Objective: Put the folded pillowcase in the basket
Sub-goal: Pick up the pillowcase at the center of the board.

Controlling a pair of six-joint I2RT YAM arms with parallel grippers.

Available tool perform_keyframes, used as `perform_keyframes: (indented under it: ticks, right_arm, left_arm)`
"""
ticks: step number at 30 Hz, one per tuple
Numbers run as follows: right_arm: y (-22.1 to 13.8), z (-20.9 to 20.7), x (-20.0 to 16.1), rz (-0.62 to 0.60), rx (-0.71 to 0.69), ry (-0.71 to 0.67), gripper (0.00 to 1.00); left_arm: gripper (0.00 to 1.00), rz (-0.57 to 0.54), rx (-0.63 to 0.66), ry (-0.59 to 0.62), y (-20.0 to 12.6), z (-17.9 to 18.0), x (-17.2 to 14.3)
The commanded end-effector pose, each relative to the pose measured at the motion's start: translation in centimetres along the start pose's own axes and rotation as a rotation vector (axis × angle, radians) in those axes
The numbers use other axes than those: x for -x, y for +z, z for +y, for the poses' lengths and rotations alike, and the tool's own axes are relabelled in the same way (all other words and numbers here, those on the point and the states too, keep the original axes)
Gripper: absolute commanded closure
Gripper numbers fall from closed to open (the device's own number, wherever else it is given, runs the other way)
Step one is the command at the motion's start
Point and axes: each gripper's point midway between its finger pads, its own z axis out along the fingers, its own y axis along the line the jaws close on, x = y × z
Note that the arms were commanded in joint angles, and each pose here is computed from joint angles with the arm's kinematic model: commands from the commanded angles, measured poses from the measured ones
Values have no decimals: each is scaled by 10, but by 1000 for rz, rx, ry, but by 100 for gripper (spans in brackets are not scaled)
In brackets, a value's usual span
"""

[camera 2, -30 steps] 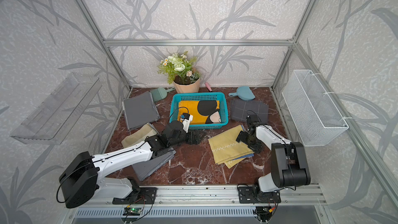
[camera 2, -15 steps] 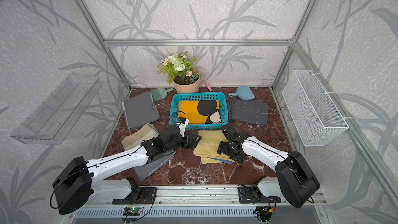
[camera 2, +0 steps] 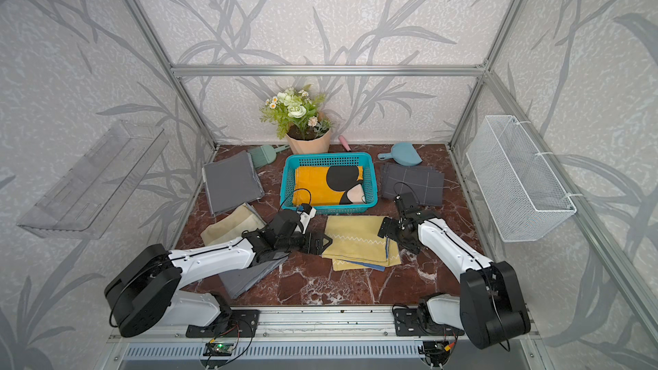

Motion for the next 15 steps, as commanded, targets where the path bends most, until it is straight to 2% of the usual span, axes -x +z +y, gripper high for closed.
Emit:
perform_keyframes:
  ticks: [1, 6, 15]
  right_arm:
    - [8, 18, 8, 37, 68, -88, 1]
    - [16, 29, 8, 52, 128, -108, 1]
    - [26, 40, -13, 87, 254, -121, 1]
  left_arm:
    - [0, 27, -101, 32, 8, -18, 3]
    - [0, 67, -142, 6, 21, -19, -4]
    - [0, 122, -130, -21, 32, -14, -22]
